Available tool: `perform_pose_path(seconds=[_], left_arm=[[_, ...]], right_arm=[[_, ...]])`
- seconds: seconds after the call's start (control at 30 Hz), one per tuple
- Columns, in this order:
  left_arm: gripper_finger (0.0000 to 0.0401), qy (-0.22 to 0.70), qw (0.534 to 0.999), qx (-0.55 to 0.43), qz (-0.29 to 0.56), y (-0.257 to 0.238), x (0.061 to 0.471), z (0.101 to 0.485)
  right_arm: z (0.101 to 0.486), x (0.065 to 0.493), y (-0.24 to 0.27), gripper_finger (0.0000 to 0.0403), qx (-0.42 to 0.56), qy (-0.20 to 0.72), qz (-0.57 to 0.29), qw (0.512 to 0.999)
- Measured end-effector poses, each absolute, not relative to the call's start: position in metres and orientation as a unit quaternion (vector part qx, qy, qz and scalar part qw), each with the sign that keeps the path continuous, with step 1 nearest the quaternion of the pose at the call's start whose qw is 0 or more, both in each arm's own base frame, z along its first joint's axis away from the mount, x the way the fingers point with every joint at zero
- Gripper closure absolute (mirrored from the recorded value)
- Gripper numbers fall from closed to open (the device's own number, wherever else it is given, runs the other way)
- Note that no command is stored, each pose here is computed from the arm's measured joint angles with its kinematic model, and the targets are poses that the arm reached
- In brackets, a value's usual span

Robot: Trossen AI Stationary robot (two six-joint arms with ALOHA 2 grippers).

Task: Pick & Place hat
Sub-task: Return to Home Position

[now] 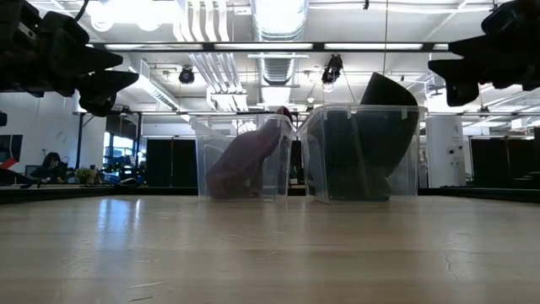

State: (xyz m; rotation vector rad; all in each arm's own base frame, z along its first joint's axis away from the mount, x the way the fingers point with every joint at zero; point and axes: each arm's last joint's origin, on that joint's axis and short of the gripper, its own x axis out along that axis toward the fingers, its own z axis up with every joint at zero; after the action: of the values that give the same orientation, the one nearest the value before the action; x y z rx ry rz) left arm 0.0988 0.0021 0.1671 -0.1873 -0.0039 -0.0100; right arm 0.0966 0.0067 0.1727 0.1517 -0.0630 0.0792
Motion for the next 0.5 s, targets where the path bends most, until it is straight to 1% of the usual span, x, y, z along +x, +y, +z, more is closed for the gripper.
perform_pose_path(seconds=[0.27, 0.5], left_arm=[[0.0211, 0.000, 0.996, -0.093, -0.005, 0.0020, 0.0990, 0.1668], [0.0211, 0.000, 0.996, -0.094, -0.005, 0.0021, 0.0990, 0.1668]], right_arm=[[0.1670, 0.0974, 0.0068, 0.0209, 0.022, -0.004, 0.038, 0.999], [0.1636, 0.1000, 0.0068, 0.0209, 0.053, 0.018, 0.034, 0.998]])
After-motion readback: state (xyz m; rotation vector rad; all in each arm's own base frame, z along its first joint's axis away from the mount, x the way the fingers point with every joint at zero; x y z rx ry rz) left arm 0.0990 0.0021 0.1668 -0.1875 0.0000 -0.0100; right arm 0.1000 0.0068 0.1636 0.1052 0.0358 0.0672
